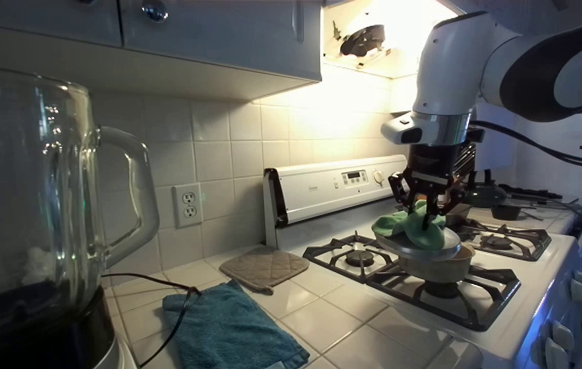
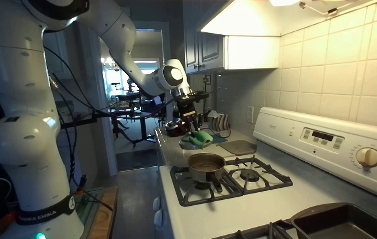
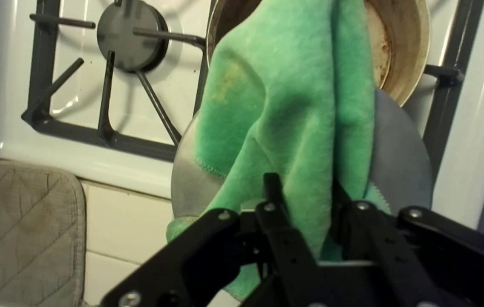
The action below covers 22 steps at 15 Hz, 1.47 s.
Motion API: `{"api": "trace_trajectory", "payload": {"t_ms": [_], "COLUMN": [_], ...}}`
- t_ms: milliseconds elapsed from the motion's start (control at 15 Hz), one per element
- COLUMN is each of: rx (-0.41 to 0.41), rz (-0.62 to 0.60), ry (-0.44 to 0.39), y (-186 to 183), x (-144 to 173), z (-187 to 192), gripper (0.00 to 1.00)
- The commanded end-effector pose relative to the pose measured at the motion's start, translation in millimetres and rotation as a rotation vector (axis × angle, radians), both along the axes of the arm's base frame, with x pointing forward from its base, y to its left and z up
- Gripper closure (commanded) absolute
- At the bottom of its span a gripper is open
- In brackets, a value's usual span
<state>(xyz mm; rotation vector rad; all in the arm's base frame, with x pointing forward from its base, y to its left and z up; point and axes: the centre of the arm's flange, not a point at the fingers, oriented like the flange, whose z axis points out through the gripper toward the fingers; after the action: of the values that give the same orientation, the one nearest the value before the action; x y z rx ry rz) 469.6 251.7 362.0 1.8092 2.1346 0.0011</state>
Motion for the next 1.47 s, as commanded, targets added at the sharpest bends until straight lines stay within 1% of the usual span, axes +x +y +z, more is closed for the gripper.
{"api": "trace_trajectory", "payload": {"t_ms": [0, 467, 867, 1267, 1400], "rx": [0.018, 0.017, 0.011, 0.018, 0.054], "rz": [0.12, 0.293, 0.421, 0.492, 0.507], "ry": [0.042, 0.117, 0.162, 0.155, 0.146], "y": [24.5, 63.5, 104.1, 135.2, 142.1], "x": [9.4, 17.9, 9.3, 3.5, 5.6], "z": [-3.7, -32.2, -55.3, -80.9, -88.9], "gripper": [0.93, 0.93, 0.93, 0.93, 0.93]}}
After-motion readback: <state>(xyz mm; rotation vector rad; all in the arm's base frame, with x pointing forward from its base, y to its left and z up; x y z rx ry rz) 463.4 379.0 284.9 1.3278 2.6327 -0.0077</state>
